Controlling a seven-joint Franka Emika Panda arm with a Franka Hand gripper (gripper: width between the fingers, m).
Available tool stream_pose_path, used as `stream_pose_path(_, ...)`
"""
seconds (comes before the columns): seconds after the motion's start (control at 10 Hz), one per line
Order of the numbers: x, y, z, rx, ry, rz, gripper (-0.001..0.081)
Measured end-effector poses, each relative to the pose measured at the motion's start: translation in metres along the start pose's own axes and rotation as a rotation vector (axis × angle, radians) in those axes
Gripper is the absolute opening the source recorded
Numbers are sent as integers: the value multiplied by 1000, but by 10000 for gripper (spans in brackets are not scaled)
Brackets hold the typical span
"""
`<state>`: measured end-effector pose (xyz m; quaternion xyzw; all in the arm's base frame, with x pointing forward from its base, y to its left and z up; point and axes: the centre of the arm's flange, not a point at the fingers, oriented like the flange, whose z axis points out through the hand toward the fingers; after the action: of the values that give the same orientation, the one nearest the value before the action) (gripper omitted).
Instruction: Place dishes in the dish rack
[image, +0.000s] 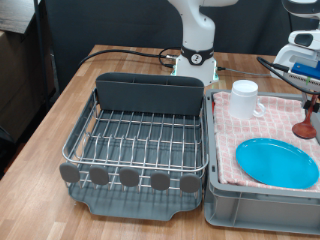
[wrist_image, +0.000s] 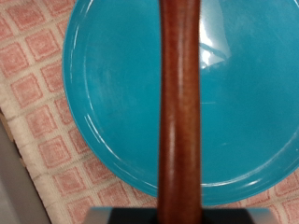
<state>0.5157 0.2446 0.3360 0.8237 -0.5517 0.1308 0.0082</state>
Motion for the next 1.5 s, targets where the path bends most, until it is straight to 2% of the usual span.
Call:
stream_pose_path(0.2,8,2,2,-15,11,63,92)
stream_pose_path(0.4,30,13,-3,-52,48,169,92)
stream_pose_path(0.9,73,61,-17,-125,53,406,92)
stream_pose_path(1.5,113,124,-31,-161,87,621,92)
